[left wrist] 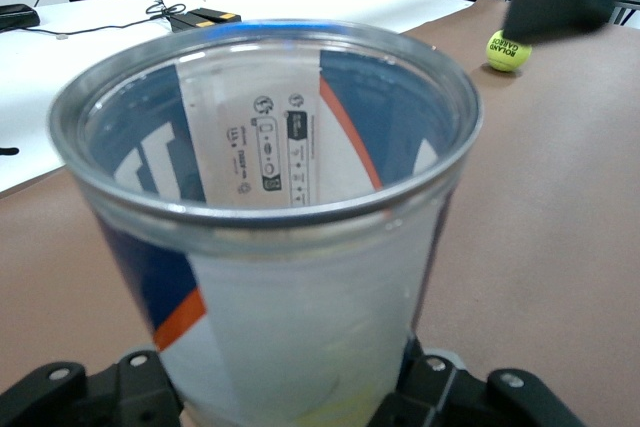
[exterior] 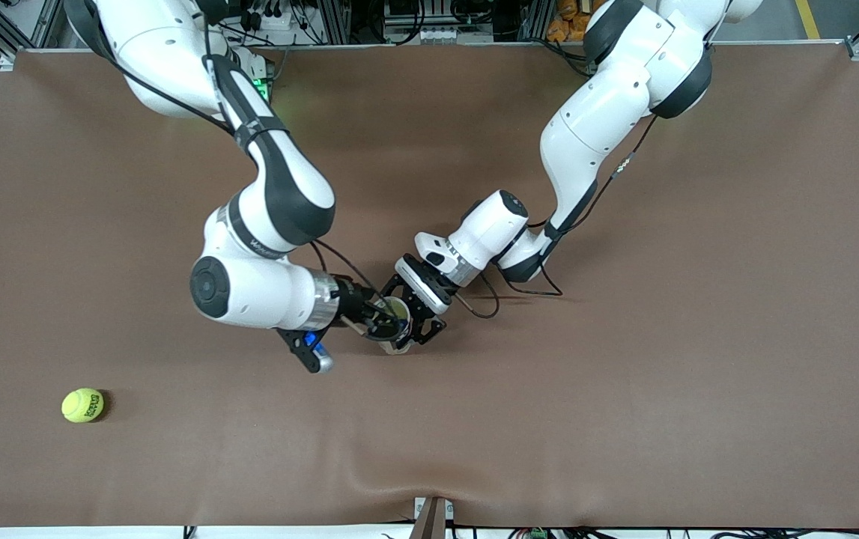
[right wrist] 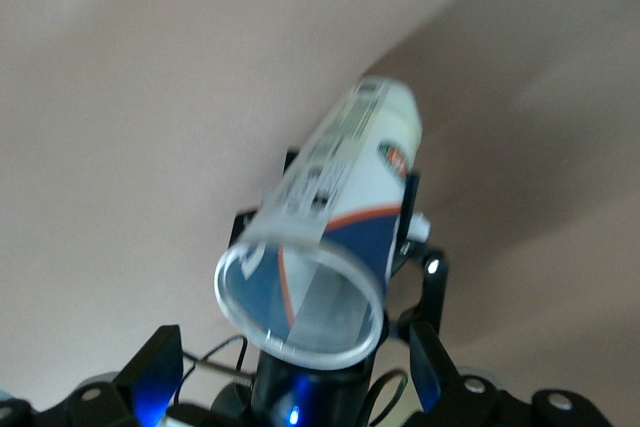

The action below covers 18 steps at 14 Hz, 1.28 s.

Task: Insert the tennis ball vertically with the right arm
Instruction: 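Release the ball into the tube and withdraw the right gripper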

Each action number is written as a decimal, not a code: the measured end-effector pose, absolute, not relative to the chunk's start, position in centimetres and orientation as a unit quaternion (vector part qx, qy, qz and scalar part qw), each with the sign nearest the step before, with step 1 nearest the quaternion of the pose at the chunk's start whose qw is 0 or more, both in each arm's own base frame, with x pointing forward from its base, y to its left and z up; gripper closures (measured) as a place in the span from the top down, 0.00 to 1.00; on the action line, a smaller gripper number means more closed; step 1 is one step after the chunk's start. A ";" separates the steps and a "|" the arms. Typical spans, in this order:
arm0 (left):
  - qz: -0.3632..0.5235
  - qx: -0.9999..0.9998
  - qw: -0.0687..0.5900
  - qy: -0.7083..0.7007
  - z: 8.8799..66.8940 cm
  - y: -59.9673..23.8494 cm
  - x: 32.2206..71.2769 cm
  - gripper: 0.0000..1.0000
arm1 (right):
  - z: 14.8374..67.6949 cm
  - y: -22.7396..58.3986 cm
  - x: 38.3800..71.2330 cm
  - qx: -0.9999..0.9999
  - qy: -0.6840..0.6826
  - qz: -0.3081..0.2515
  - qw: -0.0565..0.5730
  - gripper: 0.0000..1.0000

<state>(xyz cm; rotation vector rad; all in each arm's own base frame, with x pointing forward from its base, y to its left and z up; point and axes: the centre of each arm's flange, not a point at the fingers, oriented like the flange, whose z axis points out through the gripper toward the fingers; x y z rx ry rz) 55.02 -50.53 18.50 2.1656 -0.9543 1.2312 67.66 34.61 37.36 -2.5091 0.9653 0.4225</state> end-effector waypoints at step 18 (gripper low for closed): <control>0.449 0.787 0.234 -0.352 18.5 -50.7 54.8 0.76 | 25.2 -16.5 76.0 -0.981 -0.153 -0.057 -0.100 1.00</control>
